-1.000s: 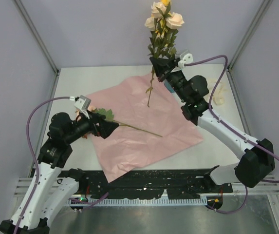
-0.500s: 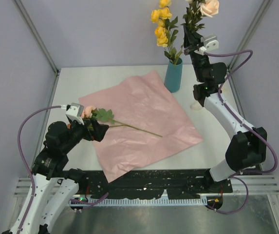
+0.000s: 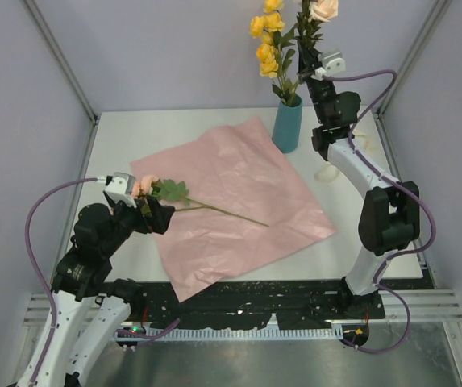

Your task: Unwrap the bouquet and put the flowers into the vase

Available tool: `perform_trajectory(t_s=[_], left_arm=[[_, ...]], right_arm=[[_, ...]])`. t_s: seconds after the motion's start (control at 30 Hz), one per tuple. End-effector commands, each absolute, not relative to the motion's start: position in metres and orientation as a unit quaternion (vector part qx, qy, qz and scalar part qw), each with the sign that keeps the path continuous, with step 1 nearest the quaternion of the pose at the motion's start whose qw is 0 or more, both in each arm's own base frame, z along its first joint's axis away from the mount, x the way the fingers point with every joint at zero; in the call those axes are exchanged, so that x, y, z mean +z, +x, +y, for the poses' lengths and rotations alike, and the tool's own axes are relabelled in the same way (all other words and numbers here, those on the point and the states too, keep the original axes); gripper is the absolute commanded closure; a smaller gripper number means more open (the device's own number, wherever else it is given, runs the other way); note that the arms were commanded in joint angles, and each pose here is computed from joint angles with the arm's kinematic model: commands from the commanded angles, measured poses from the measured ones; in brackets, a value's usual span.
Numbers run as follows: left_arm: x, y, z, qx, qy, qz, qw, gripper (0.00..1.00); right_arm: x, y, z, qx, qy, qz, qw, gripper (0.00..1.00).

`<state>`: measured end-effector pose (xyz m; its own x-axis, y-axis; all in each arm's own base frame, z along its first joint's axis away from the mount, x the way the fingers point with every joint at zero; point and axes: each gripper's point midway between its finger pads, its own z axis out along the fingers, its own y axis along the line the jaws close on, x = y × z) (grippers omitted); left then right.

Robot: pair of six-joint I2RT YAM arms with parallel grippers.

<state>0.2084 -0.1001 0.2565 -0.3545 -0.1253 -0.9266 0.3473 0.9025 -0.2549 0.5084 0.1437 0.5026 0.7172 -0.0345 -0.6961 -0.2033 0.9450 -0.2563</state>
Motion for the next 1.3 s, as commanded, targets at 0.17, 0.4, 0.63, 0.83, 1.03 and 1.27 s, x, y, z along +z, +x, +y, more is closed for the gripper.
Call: perform_trajectory(t_s=[0.17,0.4,0.63,0.83,1.03,1.27], left_arm=[[0.260,0.212,-0.098,-0.197,0.073,0.794,0.570,0.00],[0.258,0.213,-0.096,-0.193,0.071,0.796,0.569,0.00],[0.258,0.214,-0.096,-0.192,0.072,0.797,0.568,0.00],[0.258,0.213,-0.096,-0.192,0.071,0.796,0.569,0.00],[0.258,0.212,-0.097,-0.195,0.072,0.795,0.569,0.00],[0.260,0.212,-0.095,-0.193,0.070,0.792,0.575,0.00]], right_arm=[[0.453,0.546,0.145,0.050,-0.178,0.399,0.898,0.95],[0.388,0.580,0.136,0.102,-0.148,0.462,0.868,0.90],[0.370,0.587,0.133,0.127,-0.132,0.502,0.845,0.58],[0.375,0.582,0.125,0.123,-0.113,0.530,0.831,0.25],[0.376,0.566,0.122,0.121,-0.114,0.557,0.813,0.15],[0.387,0.529,0.120,0.122,-0.130,0.571,0.801,0.12]])
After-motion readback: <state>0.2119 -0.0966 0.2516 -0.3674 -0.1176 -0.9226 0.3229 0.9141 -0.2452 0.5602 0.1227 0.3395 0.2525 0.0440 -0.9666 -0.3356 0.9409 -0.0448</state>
